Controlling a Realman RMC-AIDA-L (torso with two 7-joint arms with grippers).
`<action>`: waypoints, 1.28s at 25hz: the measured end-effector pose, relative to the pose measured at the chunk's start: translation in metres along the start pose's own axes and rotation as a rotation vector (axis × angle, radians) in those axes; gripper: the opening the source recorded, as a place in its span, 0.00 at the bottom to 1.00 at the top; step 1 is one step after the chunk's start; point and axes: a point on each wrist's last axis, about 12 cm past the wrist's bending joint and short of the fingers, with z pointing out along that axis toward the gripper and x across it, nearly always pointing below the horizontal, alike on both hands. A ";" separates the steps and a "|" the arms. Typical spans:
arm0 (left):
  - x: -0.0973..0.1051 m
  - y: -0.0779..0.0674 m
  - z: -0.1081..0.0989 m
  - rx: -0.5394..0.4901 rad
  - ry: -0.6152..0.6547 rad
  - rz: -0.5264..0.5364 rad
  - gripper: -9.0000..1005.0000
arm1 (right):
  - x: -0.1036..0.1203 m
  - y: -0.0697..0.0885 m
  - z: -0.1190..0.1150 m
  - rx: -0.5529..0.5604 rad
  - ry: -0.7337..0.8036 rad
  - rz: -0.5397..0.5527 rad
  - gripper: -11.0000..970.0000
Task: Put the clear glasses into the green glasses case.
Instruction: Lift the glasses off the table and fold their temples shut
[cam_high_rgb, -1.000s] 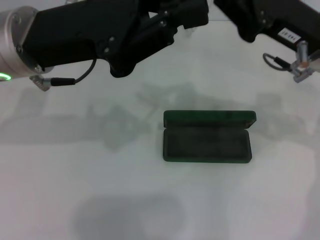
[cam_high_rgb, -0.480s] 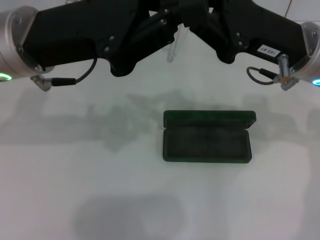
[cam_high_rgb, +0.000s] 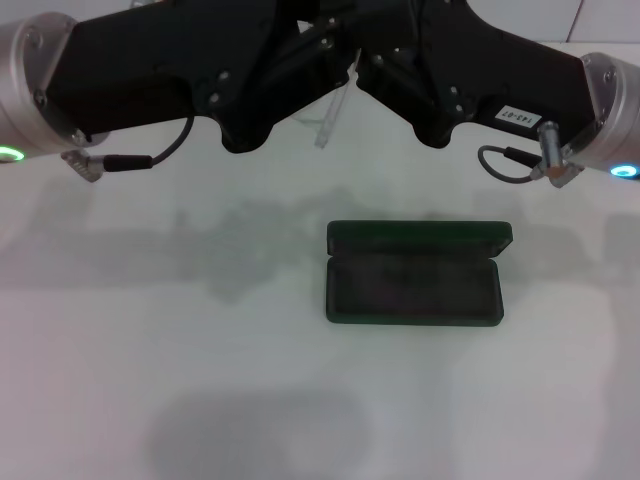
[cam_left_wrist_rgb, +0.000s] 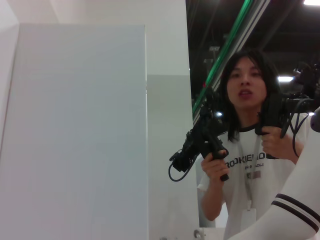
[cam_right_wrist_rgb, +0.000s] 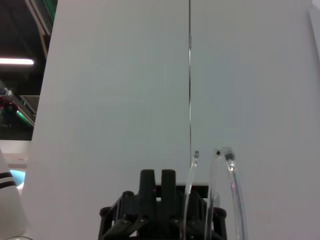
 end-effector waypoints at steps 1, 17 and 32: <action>0.000 0.000 0.000 0.000 0.000 0.000 0.09 | 0.000 0.000 0.000 0.000 0.001 -0.001 0.12; 0.001 -0.002 -0.004 -0.011 0.000 -0.003 0.09 | -0.002 -0.003 -0.015 0.122 -0.046 -0.030 0.12; 0.004 0.004 -0.008 -0.089 0.011 -0.007 0.09 | 0.002 -0.003 -0.008 0.089 -0.017 -0.020 0.12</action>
